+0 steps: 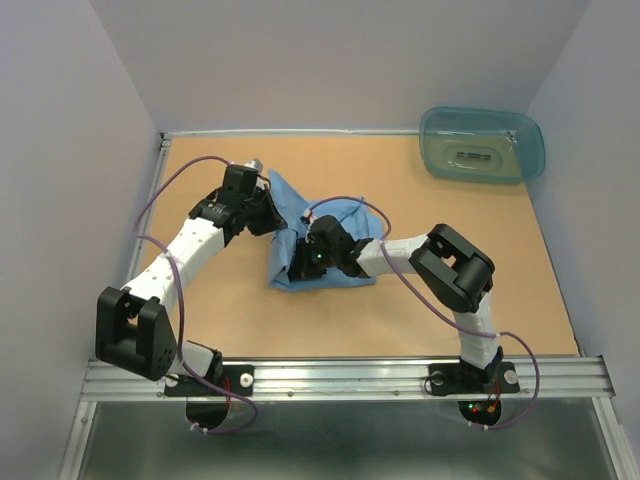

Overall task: Fold and stack the long sleeve shirts
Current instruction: Fold the shirt

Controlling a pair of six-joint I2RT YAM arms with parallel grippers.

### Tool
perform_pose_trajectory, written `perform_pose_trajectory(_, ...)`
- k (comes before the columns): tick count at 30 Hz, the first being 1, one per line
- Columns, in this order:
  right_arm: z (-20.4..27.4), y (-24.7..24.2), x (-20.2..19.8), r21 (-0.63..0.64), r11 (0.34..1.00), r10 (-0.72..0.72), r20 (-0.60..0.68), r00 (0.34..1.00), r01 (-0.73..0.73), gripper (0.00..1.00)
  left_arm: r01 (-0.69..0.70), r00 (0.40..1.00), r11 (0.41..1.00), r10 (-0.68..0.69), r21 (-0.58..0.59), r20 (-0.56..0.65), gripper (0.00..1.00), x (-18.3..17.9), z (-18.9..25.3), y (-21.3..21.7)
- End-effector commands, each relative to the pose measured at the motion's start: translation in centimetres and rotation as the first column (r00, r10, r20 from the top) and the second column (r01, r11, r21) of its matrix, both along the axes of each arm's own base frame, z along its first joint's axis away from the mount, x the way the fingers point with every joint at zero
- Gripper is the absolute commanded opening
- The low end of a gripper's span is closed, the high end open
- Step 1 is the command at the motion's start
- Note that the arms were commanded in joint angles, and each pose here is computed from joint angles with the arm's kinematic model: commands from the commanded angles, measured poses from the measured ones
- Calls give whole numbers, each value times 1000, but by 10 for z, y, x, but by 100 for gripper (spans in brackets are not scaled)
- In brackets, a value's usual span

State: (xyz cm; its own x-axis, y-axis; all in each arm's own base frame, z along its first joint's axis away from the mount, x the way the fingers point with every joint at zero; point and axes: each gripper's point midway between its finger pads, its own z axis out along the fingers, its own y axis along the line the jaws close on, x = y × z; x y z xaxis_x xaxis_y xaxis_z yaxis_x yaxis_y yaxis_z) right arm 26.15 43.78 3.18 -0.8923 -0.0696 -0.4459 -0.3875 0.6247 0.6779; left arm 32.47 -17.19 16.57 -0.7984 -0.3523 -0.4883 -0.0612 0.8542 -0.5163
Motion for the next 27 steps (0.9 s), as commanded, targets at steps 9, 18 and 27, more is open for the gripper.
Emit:
perform_pose_trajectory(9, 28, -25, 15, 12, 994, -106, 127, 986, 105, 32, 24, 997, 998, -28, 61, 69, 0, 17, 27, -24)
perform_pose_trajectory(18, 48, -88, 39, -120, 960, -218, 242, 945, 253, 37, 42, 998, 993, -47, 106, 44, 0, 23, 25, -28)
perform_pose_trajectory(27, 39, -152, 61, -113, 898, -410, 139, 901, 426, 34, 84, 996, 989, -89, 125, 31, 0, 23, 26, -49)
